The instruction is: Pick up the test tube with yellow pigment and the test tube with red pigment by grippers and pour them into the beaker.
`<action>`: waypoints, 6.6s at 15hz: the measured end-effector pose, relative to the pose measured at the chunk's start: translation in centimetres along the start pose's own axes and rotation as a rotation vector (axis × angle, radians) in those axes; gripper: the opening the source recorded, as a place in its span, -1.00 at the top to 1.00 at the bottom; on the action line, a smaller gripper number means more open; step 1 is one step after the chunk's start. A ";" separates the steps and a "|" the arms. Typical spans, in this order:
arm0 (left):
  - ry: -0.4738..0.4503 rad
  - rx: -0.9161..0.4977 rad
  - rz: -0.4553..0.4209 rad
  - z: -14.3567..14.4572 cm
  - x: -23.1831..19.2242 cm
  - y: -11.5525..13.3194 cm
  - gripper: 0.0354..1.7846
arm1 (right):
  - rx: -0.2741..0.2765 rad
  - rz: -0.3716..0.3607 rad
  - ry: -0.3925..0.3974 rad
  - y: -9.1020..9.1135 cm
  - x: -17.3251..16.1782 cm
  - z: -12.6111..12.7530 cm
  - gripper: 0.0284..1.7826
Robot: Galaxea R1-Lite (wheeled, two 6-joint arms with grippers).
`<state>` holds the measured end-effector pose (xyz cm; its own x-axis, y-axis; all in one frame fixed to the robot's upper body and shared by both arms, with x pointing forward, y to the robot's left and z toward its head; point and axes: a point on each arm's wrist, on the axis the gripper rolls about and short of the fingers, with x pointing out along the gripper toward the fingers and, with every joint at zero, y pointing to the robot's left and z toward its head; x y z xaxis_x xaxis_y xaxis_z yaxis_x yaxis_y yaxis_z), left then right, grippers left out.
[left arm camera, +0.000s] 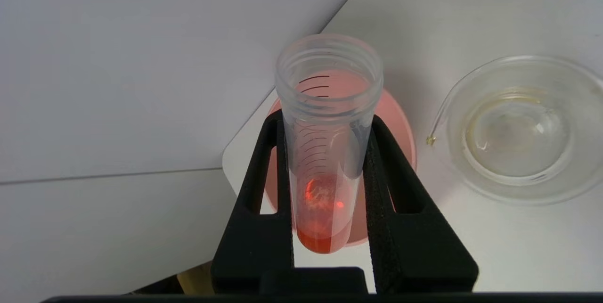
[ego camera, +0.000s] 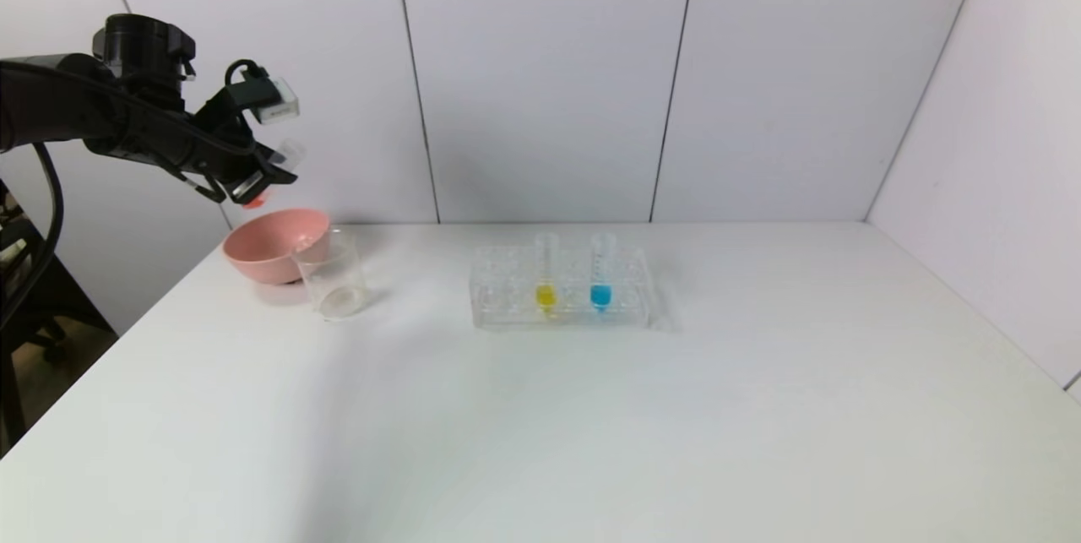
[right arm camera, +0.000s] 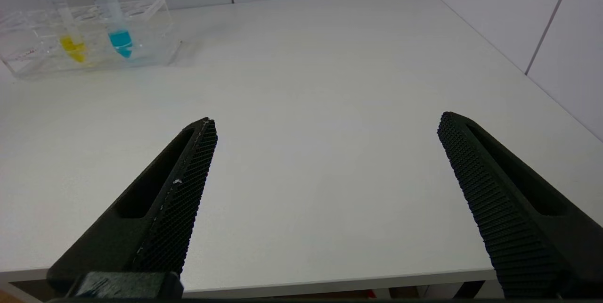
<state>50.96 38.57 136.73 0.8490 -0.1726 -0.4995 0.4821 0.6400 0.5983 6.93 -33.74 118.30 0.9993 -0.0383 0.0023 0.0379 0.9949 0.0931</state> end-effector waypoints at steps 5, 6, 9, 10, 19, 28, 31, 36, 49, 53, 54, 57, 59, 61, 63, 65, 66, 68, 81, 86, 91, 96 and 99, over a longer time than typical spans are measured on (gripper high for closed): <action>0.089 0.043 -0.096 0.3 -0.3 -1.7 0.53 | 0.000 0.000 0.000 0.0 0.0 0.0 -0.92; 0.113 0.060 -0.109 0.4 -0.6 -1.9 0.53 | 0.000 0.000 0.000 0.0 0.0 0.0 -0.92; 0.173 0.118 -0.090 0.7 -1.4 -2.1 0.53 | 0.000 0.000 0.000 0.0 0.0 0.0 -0.92; 0.174 0.136 -0.095 0.8 -1.6 -2.3 0.53 | 0.000 0.000 0.000 0.0 0.0 0.0 -0.92; 0.236 0.253 -0.159 0.0 -2.3 -3.8 0.53 | 0.000 0.000 0.000 0.0 0.0 0.0 -0.92; 0.361 0.381 -0.140 -0.4 -2.1 -4.5 0.53 | 0.000 0.000 0.000 0.0 0.0 0.0 -0.92; 0.383 0.404 -0.137 -0.2 -1.9 -4.9 0.53 | 0.000 0.000 0.000 0.0 0.0 0.0 -0.92; 0.433 0.445 -0.125 0.5 -1.5 -5.6 0.53 | 0.000 0.000 0.000 0.0 0.0 0.0 -0.92; 0.573 0.504 -0.078 1.2 0.6 -6.6 0.53 | 0.000 0.000 0.000 0.0 0.0 0.0 -0.92; 0.591 0.526 -0.054 2.1 1.4 -6.8 0.53 | 0.000 0.000 0.000 0.0 0.0 0.0 -0.92; 0.605 0.535 -0.044 2.3 1.5 -6.9 0.53 | 0.000 0.000 0.000 0.0 0.0 0.0 -0.92; 0.631 0.572 -0.021 3.0 1.9 -6.9 0.53 | 0.000 0.000 0.000 0.0 0.0 0.0 -0.92; 0.659 0.598 -0.001 3.4 2.1 -7.0 0.53 | 0.000 0.000 0.000 0.0 0.0 0.0 -0.92; 0.677 0.634 0.006 3.8 2.2 -7.2 0.53 | 0.000 0.000 0.000 0.0 0.0 0.0 -0.92; 0.715 0.669 0.019 4.1 2.3 -7.4 0.53 | 0.000 0.000 0.000 0.0 0.0 0.0 -0.92; 0.739 0.688 0.030 4.4 2.3 -7.7 0.53 | 0.000 0.000 0.000 0.0 0.0 0.0 -0.92; 0.747 0.700 0.032 4.5 2.3 -7.7 0.53 | 0.000 0.000 0.000 0.0 0.0 0.0 -0.92; 0.769 0.713 0.040 4.5 2.1 -7.7 0.53 | 0.000 0.000 0.000 0.0 0.0 0.0 -0.92; 0.548 0.448 0.034 4.4 0.8 -6.5 0.53 | 0.000 0.000 0.000 0.0 0.0 0.0 -0.92; 0.257 -0.053 -0.023 3.3 -1.2 -4.3 0.53 | 0.000 0.000 0.000 0.0 0.0 0.0 -0.92; -0.058 -0.529 0.073 4.4 -1.8 -2.1 0.53 | 0.000 0.000 0.000 0.0 0.0 0.0 -0.92; -0.244 -0.756 0.384 3.6 -1.4 -2.2 0.53 | 0.000 0.000 0.000 0.0 0.0 0.0 -0.92; -0.377 -0.838 0.575 2.5 -1.4 -3.0 0.53 | 0.000 0.000 0.000 0.0 0.0 0.0 -0.92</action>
<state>48.83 34.96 137.21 0.9816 0.1888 0.0292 -0.1887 0.9820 -0.0085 6.93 -33.74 118.30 0.9993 -0.0383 0.0023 0.0379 0.9949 0.0931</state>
